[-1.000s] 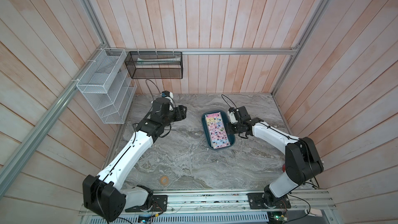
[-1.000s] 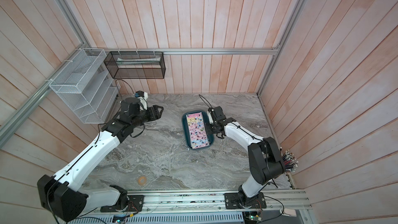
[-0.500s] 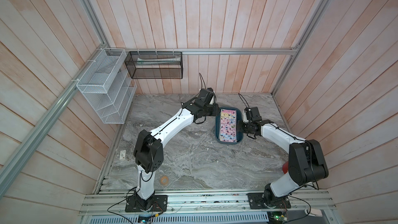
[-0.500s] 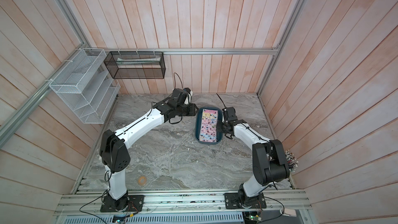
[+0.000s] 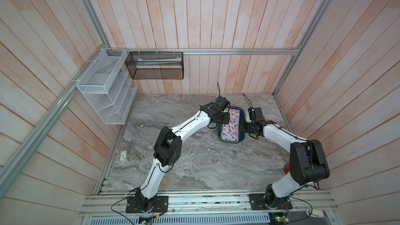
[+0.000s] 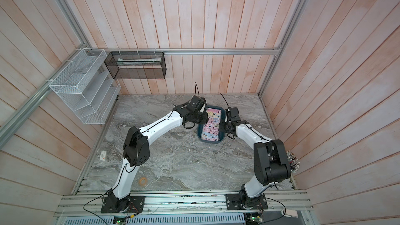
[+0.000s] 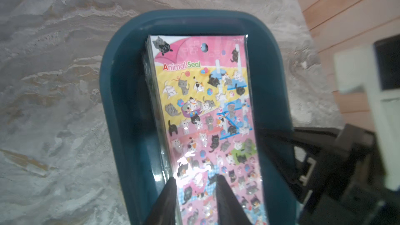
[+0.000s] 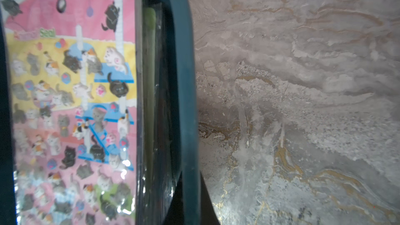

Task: Take the stickers out of the storage box
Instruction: Pick up the storage box at the center of the board, then pick up the sticker from the storage box.

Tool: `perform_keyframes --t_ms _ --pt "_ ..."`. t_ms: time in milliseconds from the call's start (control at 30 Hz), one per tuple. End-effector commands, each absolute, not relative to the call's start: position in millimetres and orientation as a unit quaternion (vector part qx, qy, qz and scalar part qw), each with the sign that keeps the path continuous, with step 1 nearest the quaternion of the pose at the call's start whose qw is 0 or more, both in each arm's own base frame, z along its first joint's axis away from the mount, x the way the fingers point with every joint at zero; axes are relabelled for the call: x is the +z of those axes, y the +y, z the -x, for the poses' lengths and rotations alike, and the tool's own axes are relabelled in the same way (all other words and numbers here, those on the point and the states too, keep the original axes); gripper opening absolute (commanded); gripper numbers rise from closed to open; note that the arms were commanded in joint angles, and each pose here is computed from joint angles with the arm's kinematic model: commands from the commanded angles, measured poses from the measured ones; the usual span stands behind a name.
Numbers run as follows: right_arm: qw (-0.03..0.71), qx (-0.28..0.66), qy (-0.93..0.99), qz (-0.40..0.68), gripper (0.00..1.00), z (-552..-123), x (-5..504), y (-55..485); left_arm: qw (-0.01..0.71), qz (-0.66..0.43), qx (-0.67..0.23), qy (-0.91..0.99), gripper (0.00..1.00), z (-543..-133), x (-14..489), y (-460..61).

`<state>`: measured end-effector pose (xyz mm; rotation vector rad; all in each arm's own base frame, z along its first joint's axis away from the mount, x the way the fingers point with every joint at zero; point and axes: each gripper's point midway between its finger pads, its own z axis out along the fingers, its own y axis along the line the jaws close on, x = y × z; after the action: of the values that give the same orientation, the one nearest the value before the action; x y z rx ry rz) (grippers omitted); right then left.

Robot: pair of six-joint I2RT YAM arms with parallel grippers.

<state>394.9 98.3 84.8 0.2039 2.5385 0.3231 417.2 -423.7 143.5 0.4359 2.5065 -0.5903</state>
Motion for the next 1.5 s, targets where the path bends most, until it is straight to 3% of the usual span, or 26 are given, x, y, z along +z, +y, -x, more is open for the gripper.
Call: perform_keyframes --t_ms 0,167,433,533,1067,1467 --pt "0.294 0.144 0.942 -0.080 0.00 -399.9 85.9 104.7 0.277 -0.175 -0.180 0.927 0.41 -421.2 139.6 -424.1" --pt "0.291 0.143 0.943 -0.079 0.00 -398.6 82.7 104.5 0.262 -0.167 -0.173 0.935 0.42 -420.8 121.5 -425.5" --pt "0.289 0.145 0.943 -0.075 0.00 -397.3 80.6 106.2 0.258 -0.162 -0.153 0.940 0.60 -425.2 103.8 -422.9" --pt "0.290 0.145 0.943 -0.074 0.00 -397.5 80.1 107.4 0.256 -0.163 -0.150 0.941 0.62 -425.7 98.2 -422.7" --pt "0.280 0.149 0.946 -0.069 0.00 -398.2 73.2 111.3 0.266 -0.156 -0.185 0.933 0.42 -425.9 103.6 -432.2" --pt "0.271 0.149 0.948 -0.069 0.00 -398.3 64.5 113.4 0.294 -0.157 -0.192 0.923 0.33 -424.1 130.6 -434.1"
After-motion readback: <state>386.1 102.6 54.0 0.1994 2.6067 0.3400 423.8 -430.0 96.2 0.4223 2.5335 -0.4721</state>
